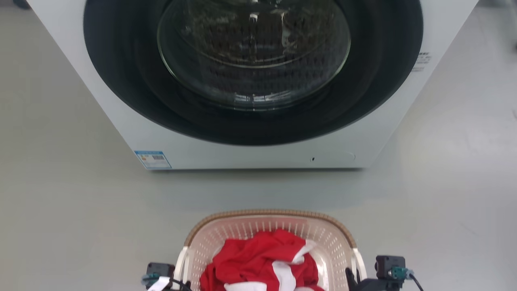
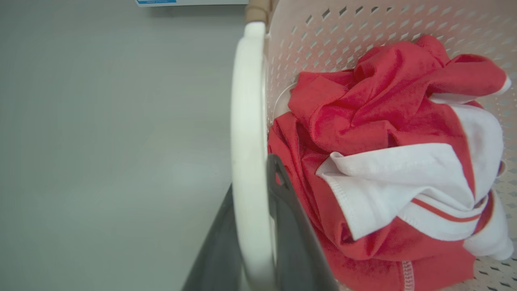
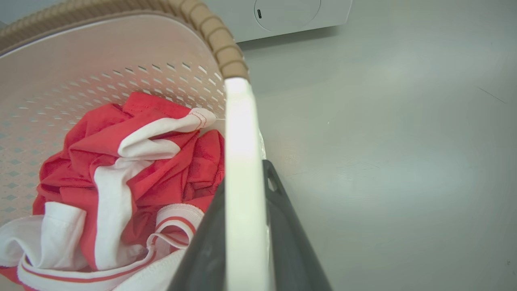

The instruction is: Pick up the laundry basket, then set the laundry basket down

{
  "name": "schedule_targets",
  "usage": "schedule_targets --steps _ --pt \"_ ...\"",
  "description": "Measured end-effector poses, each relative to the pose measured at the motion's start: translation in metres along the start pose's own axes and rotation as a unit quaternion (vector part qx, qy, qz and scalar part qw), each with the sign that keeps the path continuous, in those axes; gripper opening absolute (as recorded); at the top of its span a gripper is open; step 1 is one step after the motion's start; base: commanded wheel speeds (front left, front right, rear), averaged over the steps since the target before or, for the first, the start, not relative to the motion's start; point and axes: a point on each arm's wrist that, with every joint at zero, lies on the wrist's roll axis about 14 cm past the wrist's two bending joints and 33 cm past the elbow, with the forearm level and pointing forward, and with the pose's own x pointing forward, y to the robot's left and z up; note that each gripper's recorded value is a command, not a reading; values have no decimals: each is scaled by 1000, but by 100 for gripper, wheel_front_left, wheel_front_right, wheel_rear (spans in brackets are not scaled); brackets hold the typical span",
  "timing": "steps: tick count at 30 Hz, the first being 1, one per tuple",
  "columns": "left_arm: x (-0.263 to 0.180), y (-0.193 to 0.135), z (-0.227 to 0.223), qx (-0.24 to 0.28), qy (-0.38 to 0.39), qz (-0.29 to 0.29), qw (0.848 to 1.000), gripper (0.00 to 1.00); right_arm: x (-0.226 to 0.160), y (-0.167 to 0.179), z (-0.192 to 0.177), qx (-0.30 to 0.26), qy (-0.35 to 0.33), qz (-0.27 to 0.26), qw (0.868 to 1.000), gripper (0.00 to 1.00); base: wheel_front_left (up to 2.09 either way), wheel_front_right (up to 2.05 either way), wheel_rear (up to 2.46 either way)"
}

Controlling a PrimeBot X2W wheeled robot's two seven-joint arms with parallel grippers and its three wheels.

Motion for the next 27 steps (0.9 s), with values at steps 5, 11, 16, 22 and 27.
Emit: schedule_targets --steps 5,11,16,22,27 --pt "-16 -2 -15 4 10 -1 1000 0 -19 6 -13 3 11 4 1000 0 0 0 0" --pt "-32 -4 -30 5 16 -2 1000 0 -37 13 -25 4 18 8 1000 0 0 0 0" --pt "-38 -5 -27 4 9 -3 1000 0 -45 18 -22 2 13 12 1000 0 0 0 0" --pt "-43 -7 -31 7 12 -7 1000 0 -50 19 -26 6 19 12 1000 0 0 0 0" --pt "-43 -8 -31 8 14 -8 1000 0 -50 19 -28 10 24 11 1000 0 0 0 0"
